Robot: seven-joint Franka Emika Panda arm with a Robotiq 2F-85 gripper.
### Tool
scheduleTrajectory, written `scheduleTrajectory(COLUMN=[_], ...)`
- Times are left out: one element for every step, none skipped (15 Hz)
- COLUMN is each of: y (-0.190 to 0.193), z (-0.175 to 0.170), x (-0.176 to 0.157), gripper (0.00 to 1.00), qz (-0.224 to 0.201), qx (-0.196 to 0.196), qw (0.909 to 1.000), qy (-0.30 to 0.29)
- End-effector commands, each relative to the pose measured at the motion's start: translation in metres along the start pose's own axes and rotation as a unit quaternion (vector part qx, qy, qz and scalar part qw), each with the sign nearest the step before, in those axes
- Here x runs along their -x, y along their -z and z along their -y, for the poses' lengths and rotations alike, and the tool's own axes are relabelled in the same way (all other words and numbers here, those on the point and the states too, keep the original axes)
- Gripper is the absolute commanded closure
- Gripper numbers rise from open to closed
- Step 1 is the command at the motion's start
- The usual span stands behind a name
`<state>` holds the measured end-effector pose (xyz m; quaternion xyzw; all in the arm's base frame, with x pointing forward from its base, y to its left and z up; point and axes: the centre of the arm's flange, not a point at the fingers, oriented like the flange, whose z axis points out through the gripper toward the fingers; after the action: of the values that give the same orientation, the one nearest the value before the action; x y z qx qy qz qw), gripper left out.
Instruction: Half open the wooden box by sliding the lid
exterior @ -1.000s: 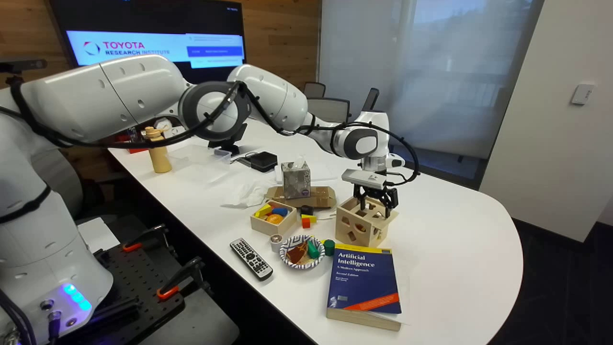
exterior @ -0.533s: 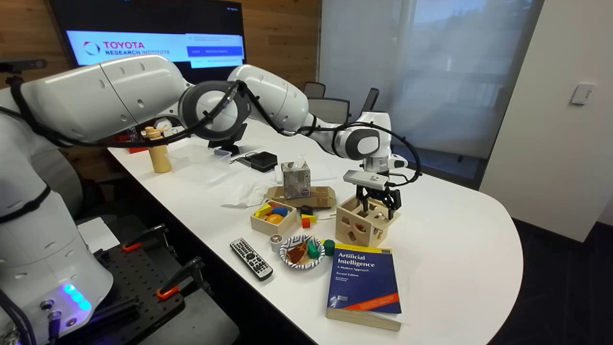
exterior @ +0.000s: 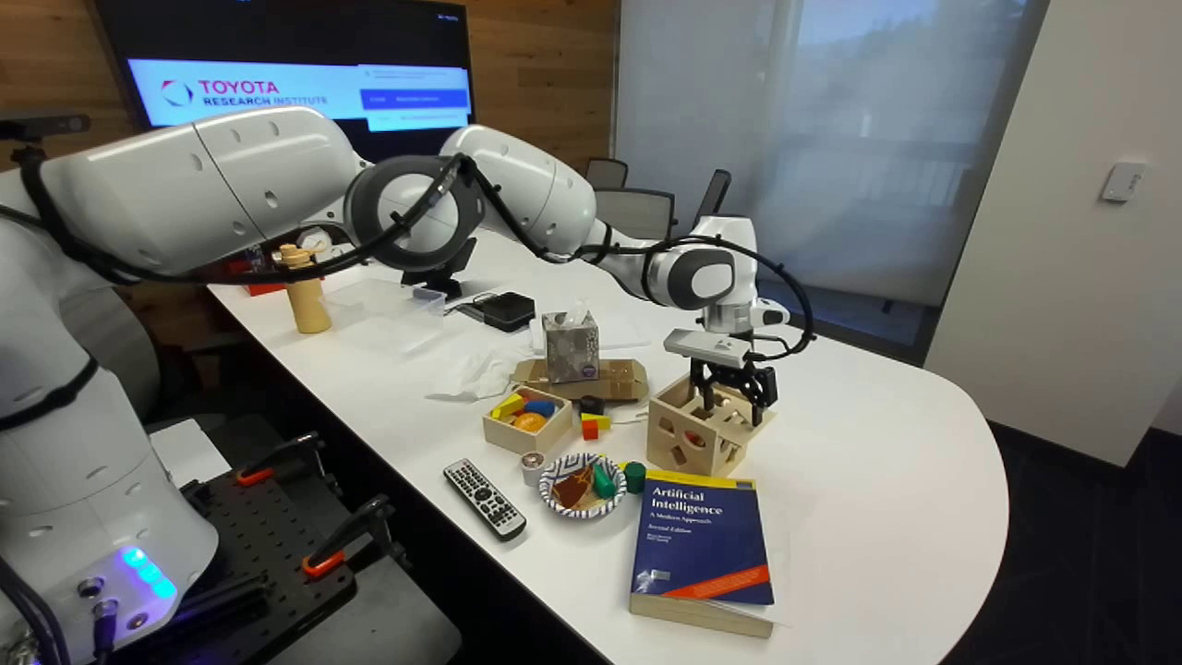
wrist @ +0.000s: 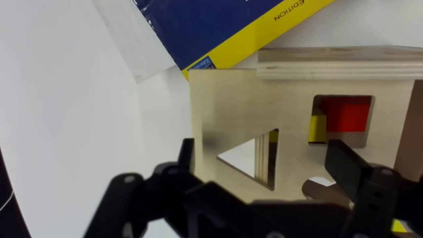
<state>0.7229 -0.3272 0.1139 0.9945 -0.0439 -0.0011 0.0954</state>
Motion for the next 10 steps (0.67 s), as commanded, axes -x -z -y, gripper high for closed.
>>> scheduleTrajectory(y=[-0.013, -0.014, -0.013, -0.014, -0.014, -0.014, -0.015, -0.015, -0.016, -0.017], z=[-0.014, -0.016, -0.018, -0.02, -0.024, -0.027, -0.03, -0.032, -0.035, -0.037], x=[-0.01, -0.009, -0.009, -0.008, -0.008, -0.007, -0.006, -0.005, -0.005, -0.004], gripper=[0.0, 0.0, 0.0, 0.0, 0.0, 0.0, 0.0, 0.0, 0.0, 0.0], qz=[0.015, 0.014, 0.013, 0.012, 0.011, 0.011, 0.011, 0.011, 0.011, 0.011], qx=[0.01, 0.009, 0.007, 0.005, 0.004, 0.002, 0.002, 0.002, 0.002, 0.003], qw=[0.9998, 0.9998, 0.9998, 0.9998, 0.9997, 0.9997, 0.9996, 0.9996, 0.9995, 0.9995], qy=[-0.012, -0.013, -0.015, -0.016, -0.019, -0.022, -0.024, -0.026, -0.028, -0.029])
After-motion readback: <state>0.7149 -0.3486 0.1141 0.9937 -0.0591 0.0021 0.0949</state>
